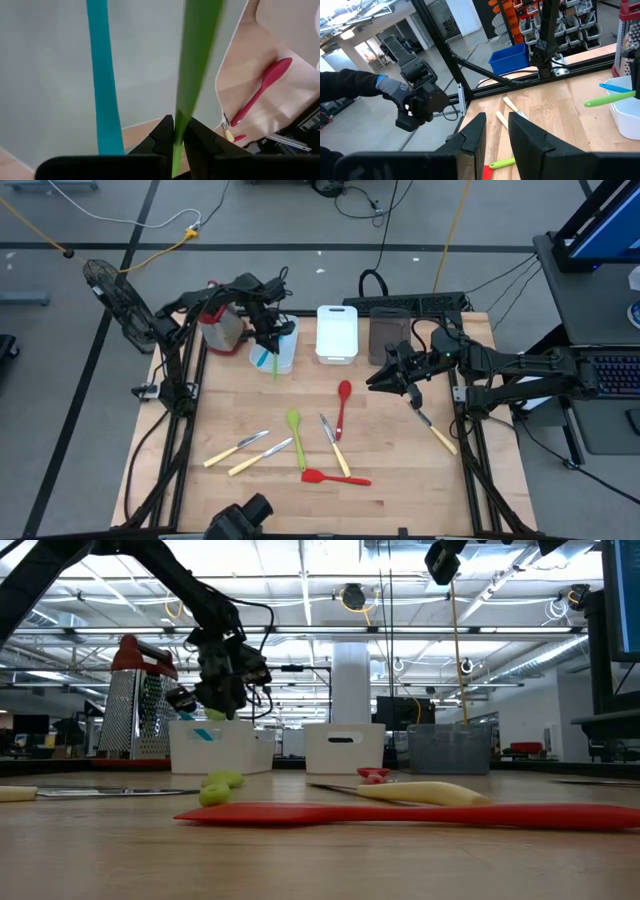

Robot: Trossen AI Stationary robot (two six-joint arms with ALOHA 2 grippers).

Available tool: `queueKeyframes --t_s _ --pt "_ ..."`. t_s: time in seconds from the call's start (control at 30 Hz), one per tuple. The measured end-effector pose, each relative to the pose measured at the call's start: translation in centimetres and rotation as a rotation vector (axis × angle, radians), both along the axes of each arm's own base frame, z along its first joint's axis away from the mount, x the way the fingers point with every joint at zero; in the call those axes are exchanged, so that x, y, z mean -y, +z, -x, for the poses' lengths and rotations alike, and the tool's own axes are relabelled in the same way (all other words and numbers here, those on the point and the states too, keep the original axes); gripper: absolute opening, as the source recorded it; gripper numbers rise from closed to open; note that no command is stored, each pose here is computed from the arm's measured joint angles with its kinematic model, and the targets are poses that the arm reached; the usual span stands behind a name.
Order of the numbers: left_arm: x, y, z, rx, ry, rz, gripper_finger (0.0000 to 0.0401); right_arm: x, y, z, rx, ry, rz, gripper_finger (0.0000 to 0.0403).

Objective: Pick & Place Kitchen Items
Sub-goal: Put the green spatula into the left white bin, then put the red spatula into the left white bin

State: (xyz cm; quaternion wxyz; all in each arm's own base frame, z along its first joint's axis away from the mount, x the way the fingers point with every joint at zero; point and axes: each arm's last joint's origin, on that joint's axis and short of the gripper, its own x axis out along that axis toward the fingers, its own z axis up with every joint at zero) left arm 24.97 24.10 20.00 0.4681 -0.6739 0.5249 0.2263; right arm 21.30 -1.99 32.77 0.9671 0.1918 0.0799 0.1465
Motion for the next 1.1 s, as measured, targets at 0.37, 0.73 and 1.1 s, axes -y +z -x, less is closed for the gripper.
queueKeyframes --t_s 0.37,0.73,1.1 --pt "-0.6 -0.1 0.2 0.01 0.011 -0.029 0.0041 0.0 0.0 0.0 0.0 0.0 -0.001 0.0073" --pt "-0.6 0.0 0.2 0.013 0.008 -0.031 0.0145 0.0 0.0 0.0 0.0 -0.001 -0.001 0.0073" --pt "-0.2 1.9 0.6 0.086 -0.004 -0.059 0.0204 0.0 0.0 0.0 -0.001 -0.001 -0.001 0.0073"
